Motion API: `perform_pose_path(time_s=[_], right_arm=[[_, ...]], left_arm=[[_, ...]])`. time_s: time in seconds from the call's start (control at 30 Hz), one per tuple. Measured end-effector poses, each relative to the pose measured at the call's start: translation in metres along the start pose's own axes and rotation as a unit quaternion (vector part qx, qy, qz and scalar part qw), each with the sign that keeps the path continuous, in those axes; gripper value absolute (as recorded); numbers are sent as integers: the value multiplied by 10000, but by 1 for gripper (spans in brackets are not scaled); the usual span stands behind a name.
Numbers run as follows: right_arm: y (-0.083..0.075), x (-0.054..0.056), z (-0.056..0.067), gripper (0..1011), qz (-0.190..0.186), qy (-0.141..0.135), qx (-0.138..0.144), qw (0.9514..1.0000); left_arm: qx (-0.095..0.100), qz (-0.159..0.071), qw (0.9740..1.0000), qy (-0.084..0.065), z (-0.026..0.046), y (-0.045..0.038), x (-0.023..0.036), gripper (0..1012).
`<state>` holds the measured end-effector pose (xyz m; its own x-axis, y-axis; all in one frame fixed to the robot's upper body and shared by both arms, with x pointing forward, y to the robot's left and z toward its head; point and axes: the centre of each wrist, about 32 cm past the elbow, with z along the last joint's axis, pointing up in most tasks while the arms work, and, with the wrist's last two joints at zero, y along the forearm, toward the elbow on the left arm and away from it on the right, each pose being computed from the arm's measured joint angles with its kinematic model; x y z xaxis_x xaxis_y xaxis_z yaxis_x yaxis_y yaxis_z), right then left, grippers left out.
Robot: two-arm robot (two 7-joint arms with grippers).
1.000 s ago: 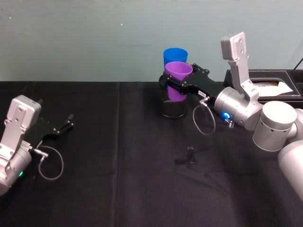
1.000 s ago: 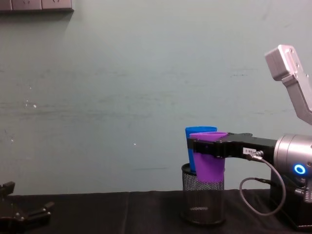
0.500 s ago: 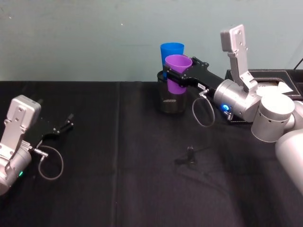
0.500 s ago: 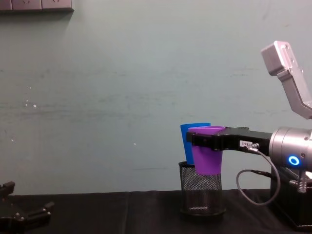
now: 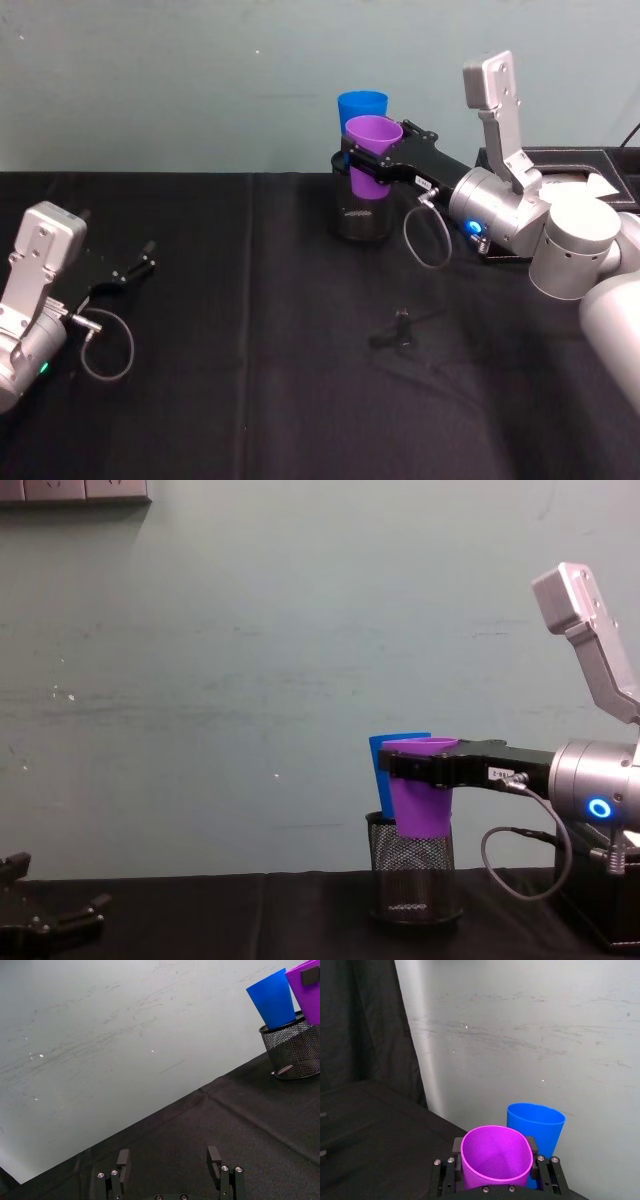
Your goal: Pick up one cup with a gripper and tap it against the other cup.
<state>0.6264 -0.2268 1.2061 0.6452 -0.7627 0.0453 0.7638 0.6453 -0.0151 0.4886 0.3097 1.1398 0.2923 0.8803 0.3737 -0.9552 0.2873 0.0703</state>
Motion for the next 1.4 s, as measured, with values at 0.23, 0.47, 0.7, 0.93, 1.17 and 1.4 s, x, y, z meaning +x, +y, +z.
perform_pose_path(time_s=[0.23, 0.47, 0.7, 0.93, 1.17, 1.4], right_arm=[[0, 1, 2, 731, -2, -1, 1, 10000], [-3, 1, 1, 731, -4, 0, 1, 10000], [-4, 2, 1, 731, -7, 0, 1, 10000], [-4, 2, 1, 731, -10, 0, 1, 10000], [-4, 2, 1, 731, -12, 0, 1, 10000], [-4, 3, 0, 731, -13, 0, 0, 10000]], left_arm=[[0, 0, 10000, 0, 0, 0, 0, 1000], [0, 0, 10000, 0, 0, 0, 0, 1000], [0, 0, 10000, 0, 0, 0, 0, 1000], [0, 0, 10000, 0, 0, 0, 0, 1000], [0, 0, 10000, 0, 0, 0, 0, 1000], [0, 0, 10000, 0, 0, 0, 0, 1000]])
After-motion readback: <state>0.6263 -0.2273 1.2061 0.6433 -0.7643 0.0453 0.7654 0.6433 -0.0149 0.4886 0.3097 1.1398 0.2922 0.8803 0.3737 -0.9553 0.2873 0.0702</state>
